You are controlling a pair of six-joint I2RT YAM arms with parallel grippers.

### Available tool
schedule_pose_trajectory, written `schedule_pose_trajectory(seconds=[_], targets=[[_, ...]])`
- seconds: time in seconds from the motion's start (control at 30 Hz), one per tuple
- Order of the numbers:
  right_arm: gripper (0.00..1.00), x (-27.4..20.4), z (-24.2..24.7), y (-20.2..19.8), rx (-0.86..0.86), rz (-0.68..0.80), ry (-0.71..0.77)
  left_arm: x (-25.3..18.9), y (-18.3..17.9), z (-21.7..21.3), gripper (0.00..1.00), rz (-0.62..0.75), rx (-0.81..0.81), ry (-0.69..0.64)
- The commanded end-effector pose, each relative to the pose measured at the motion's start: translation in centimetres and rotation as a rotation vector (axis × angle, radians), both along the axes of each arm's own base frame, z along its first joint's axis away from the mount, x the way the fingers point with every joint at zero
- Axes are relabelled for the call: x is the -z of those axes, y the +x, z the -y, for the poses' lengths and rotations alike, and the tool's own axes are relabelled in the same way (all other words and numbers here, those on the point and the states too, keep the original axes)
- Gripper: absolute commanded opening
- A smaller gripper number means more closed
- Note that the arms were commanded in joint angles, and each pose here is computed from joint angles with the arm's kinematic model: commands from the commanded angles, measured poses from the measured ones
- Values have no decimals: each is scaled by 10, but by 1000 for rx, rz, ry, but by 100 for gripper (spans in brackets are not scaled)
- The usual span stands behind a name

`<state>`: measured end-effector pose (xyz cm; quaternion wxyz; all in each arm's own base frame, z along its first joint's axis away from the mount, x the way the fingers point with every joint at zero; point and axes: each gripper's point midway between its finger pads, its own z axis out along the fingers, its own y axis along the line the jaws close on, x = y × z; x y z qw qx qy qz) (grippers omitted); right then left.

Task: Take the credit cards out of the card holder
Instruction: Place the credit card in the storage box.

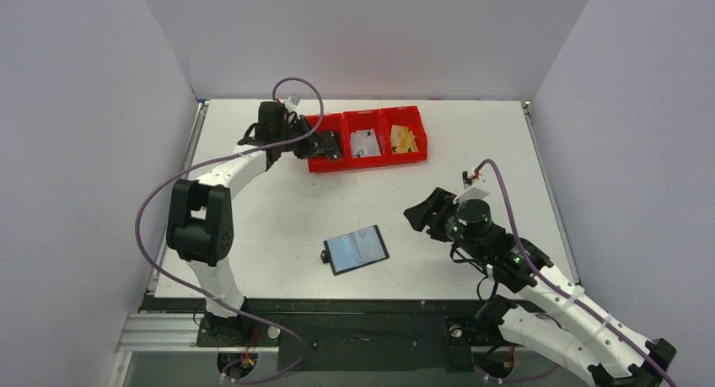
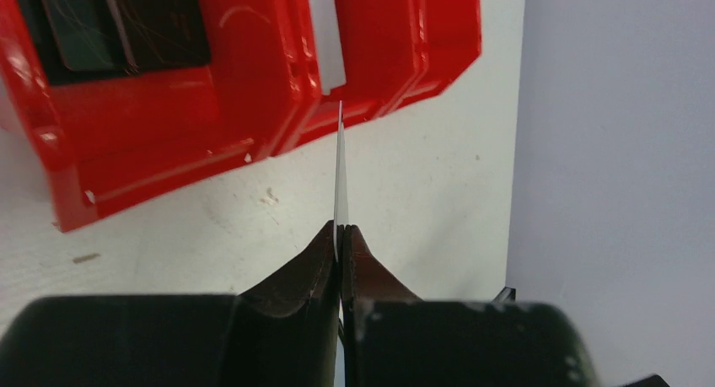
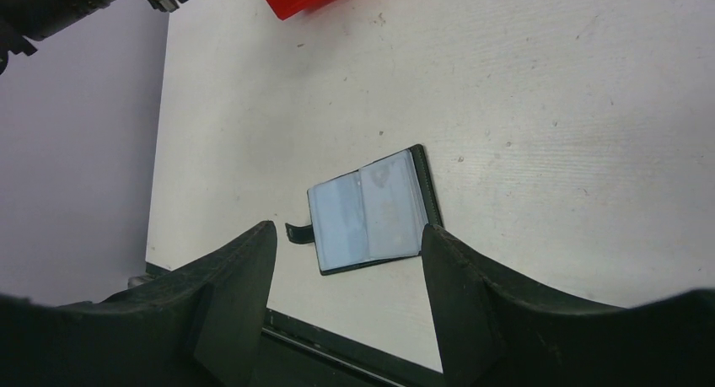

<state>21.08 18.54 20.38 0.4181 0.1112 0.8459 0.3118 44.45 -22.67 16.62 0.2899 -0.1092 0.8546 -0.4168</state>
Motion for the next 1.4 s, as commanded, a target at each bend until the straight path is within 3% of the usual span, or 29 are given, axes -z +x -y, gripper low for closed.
schedule_pose_trajectory(seconds=[0.0, 0.27, 0.63, 0.7, 0.8, 0.87, 1.37], targets=[[60, -23, 11, 7, 39, 60, -20, 2, 36, -15, 0, 44, -5, 52], [60, -22, 13, 11, 56, 45, -57, 37, 87, -15, 0, 13, 7, 118], [60, -4, 11, 16, 74, -8, -87, 77, 118, -10, 0, -42, 20, 151], [60, -3, 11, 16, 75, -11, -88, 78, 121, -9, 8, -42, 22, 152], [60, -3, 12, 16, 80, -9, -89, 73, 125, -10, 25, -33, 21, 160], [60, -3, 11, 17, 80, -10, -90, 67, 127, -11, 32, -21, 22, 166], [60, 3, 8, 24, 70, -20, -135, -15, 107, -23, 37, 60, -16, 189]])
